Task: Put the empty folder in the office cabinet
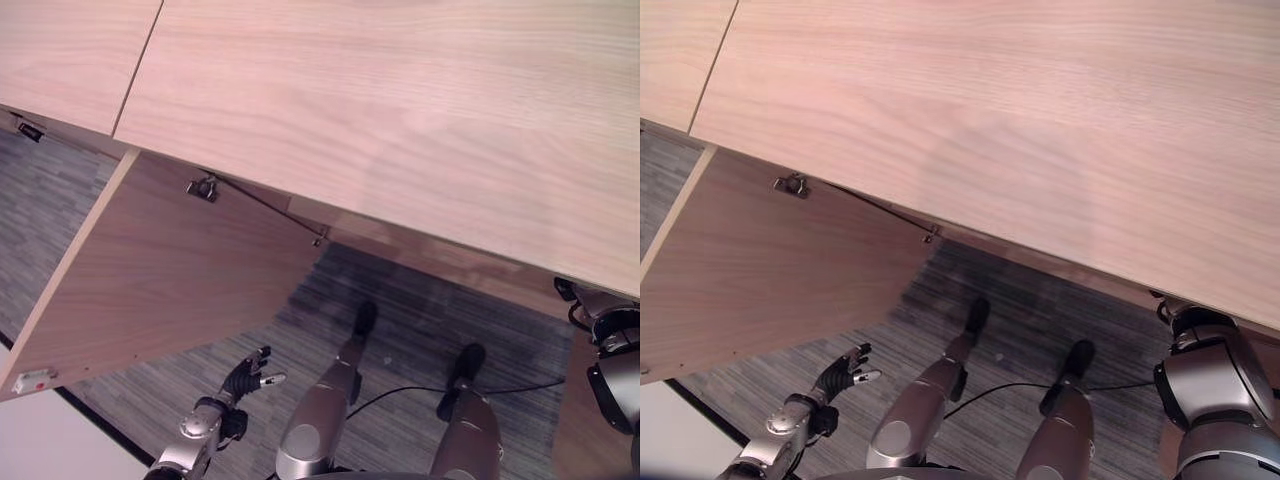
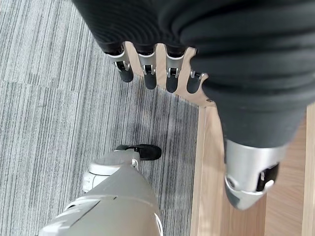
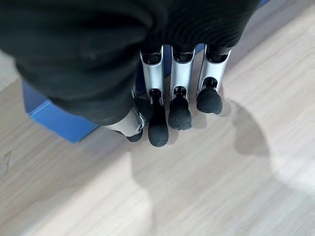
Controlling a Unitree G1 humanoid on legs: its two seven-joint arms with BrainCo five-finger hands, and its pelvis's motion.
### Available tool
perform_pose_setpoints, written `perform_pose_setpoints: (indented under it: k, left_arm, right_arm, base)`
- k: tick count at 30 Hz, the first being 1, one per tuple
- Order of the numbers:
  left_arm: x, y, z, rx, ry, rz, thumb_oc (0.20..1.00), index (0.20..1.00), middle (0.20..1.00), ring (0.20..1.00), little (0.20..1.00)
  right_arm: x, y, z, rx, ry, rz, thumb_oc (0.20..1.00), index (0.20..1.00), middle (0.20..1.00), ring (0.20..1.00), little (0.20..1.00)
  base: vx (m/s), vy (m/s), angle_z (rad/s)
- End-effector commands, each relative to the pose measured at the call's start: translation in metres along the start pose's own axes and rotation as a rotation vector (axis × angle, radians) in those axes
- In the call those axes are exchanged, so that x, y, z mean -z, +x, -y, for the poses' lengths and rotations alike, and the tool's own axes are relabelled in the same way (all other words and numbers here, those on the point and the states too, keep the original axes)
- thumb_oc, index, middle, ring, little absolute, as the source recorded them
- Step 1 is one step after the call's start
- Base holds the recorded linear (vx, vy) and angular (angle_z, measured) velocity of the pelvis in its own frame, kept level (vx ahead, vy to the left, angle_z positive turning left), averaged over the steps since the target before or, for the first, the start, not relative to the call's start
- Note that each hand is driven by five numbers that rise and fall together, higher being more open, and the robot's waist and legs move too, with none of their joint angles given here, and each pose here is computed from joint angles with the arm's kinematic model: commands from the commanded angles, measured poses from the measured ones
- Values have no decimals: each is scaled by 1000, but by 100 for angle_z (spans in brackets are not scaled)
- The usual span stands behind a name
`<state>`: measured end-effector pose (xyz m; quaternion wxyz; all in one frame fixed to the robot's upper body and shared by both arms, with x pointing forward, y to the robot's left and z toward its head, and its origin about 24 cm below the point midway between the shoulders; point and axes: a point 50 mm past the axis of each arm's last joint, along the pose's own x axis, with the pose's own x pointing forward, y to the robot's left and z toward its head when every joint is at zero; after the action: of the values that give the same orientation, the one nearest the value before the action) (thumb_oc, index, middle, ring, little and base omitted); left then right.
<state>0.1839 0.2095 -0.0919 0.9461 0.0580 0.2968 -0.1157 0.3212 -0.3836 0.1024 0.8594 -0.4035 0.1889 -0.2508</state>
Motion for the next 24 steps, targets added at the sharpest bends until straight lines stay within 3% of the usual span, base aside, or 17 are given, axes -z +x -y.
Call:
perform_pose_setpoints:
  k: [1, 8, 11, 15, 16, 17, 24]
  left_arm:
    - [-1, -8, -19, -26, 34, -3, 1000, 1000, 1000, 1000, 1000]
    - [6, -9, -22, -61, 10, -33, 1000, 1000, 1000, 1000, 1000]
    - [15, -11, -27, -112, -31, -69, 1000, 1000, 1000, 1000, 1000]
    - [28, -18, -34, -172, -73, -113, 1000, 1000, 1000, 1000, 1000]
    - [28, -18, -35, -172, -72, -113, 1000, 1000, 1000, 1000, 1000]
    - [39, -24, -36, -200, -99, -148, 1000, 1000, 1000, 1000, 1000]
    - [77, -42, -35, -292, -187, -302, 1000, 1000, 1000, 1000, 1000]
  right_arm:
    - [-52, 8, 87, 274, 103, 158, 200, 200, 200, 200, 200]
    - [-25, 6, 45, 177, 229, 74, 200, 200, 200, 200, 200]
    - [-3, -4, -8, 67, 365, 13, 200, 200, 200, 200, 200]
    - [19, -28, -72, -95, 383, -19, 200, 200, 200, 200, 200]
    - [19, -28, -72, -94, 383, -20, 200, 200, 200, 200, 200]
    - [31, -47, -102, -178, 366, -21, 200, 200, 200, 200, 200]
    - [90, -120, -168, -405, 350, -147, 200, 200, 200, 200, 200]
  base:
    - [0, 0, 0]
    - [23, 1, 3]
    - [44, -2, 1]
    - [52, 3, -3]
    - [84, 0, -3]
    - [74, 13, -3]
    - [107, 7, -5]
